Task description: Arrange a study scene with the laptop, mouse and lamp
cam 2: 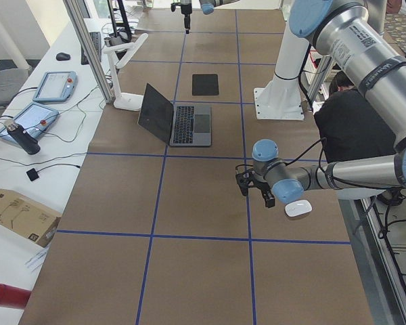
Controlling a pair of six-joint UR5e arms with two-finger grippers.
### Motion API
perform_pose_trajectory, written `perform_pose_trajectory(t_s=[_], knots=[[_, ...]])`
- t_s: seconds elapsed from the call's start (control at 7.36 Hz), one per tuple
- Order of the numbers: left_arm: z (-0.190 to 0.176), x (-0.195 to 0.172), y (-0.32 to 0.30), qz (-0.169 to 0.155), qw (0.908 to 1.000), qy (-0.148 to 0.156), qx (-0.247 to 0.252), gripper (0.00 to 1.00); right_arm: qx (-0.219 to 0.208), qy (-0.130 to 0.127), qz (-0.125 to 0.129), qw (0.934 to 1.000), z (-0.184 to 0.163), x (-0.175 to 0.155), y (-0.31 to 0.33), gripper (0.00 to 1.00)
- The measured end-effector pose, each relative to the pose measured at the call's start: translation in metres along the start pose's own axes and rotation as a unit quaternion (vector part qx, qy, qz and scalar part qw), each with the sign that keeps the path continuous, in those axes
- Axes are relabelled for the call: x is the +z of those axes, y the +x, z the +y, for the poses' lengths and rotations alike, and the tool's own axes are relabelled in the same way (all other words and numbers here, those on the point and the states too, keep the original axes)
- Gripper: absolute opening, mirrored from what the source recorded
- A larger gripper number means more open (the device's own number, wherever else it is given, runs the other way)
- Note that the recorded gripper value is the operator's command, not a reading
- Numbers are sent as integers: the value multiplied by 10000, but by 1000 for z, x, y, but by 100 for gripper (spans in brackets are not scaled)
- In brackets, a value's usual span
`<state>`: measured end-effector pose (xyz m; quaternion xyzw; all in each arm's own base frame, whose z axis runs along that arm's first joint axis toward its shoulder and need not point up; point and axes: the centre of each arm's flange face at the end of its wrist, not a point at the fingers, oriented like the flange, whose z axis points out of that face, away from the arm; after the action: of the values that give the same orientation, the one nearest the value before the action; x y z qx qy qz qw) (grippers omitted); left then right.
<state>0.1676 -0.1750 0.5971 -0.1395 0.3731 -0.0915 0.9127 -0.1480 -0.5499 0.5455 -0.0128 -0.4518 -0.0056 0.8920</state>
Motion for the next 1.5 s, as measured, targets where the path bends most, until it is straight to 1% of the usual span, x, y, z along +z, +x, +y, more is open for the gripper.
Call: perform_pose_trajectory(t_s=[0.27, 0.41, 0.68, 0.82, 1.22, 1.5], knots=[[22, 21, 5, -98, 9995, -258, 158, 100, -8, -25, 18, 10000, 8, 2, 3, 99], [27, 29, 0, -136, 9990, -356, 252, 97, -9, -30, 18, 10000, 10, 2, 3, 99], [34, 26, -25, -38, 9979, -480, 435, 97, -31, -64, 13, 10000, 13, 6, -2, 99], [36, 23, -37, -42, 9976, -510, 465, 98, -49, -81, 14, 10000, 14, 8, -4, 99], [38, 32, -53, -242, 9976, -568, 303, 99, -103, -122, 6, 9999, 15, 13, -11, 99], [49, 49, -43, -340, 9977, -571, 141, 99, -145, -144, 4, 9998, 18, 16, -16, 99]])
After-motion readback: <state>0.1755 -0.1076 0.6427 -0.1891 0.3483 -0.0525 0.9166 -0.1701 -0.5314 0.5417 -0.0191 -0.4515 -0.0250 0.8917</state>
